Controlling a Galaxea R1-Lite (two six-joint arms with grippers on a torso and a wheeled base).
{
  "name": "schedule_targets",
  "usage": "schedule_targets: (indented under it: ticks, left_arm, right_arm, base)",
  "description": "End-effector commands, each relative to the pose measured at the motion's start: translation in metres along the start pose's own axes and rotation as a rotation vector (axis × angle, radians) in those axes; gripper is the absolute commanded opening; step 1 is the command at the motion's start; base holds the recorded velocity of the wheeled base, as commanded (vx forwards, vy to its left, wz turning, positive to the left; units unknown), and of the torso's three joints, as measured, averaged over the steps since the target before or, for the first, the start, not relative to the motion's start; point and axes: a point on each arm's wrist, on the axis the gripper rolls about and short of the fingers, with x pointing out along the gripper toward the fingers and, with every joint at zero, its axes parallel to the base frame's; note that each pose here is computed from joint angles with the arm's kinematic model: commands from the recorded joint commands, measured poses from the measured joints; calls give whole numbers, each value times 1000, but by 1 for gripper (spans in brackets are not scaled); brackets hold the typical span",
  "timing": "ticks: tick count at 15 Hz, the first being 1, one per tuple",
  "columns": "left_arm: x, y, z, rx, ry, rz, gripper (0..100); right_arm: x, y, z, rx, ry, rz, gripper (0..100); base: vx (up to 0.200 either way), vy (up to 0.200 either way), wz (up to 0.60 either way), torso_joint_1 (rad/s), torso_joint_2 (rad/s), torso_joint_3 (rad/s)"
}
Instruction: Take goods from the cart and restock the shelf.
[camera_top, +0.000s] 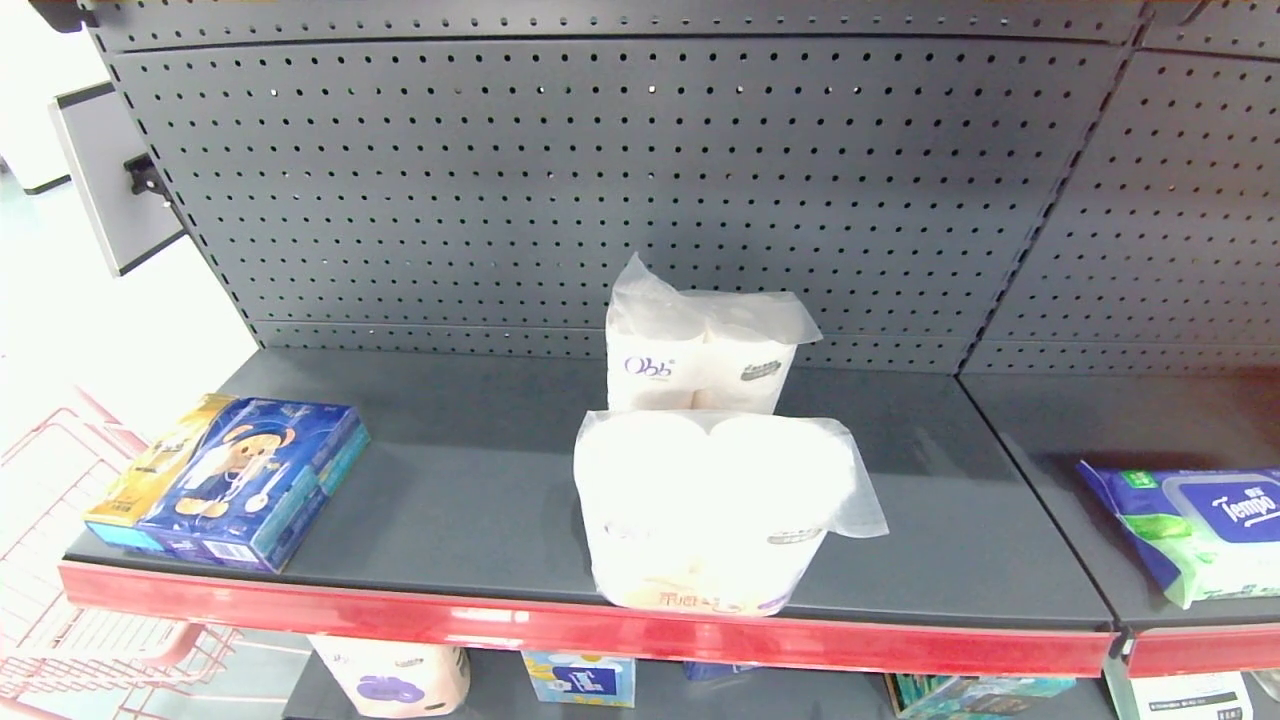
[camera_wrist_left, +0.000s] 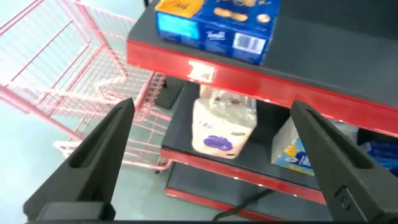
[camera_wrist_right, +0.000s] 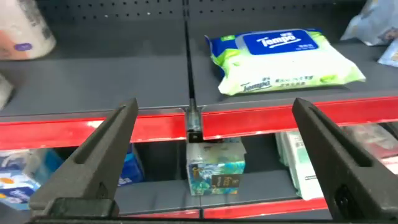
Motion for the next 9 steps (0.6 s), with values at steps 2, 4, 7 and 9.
schedule_targets:
  ticks: [2, 4, 7, 9]
  left_arm:
    - [-4, -1, -3, 2, -30, -54, 100]
    - [-9, -1, -11, 43, -73, -140, 100]
    - [-10, -1, -16, 106, -91, -152, 100]
    - [-10, -1, -17, 106, -89, -152, 100]
  right_arm:
    - [0, 0, 0, 0, -2, 13, 100]
    - [1, 3, -6, 6, 28, 137, 100]
    - [1, 4, -7, -21, 28, 170, 100]
    - [1, 3, -7, -19, 28, 124, 100]
  base:
    - [0, 0, 0, 0, 0, 0]
    - [0, 0, 0, 0, 0, 0]
    - [0, 0, 0, 0, 0, 0]
    - [0, 0, 0, 0, 0, 0]
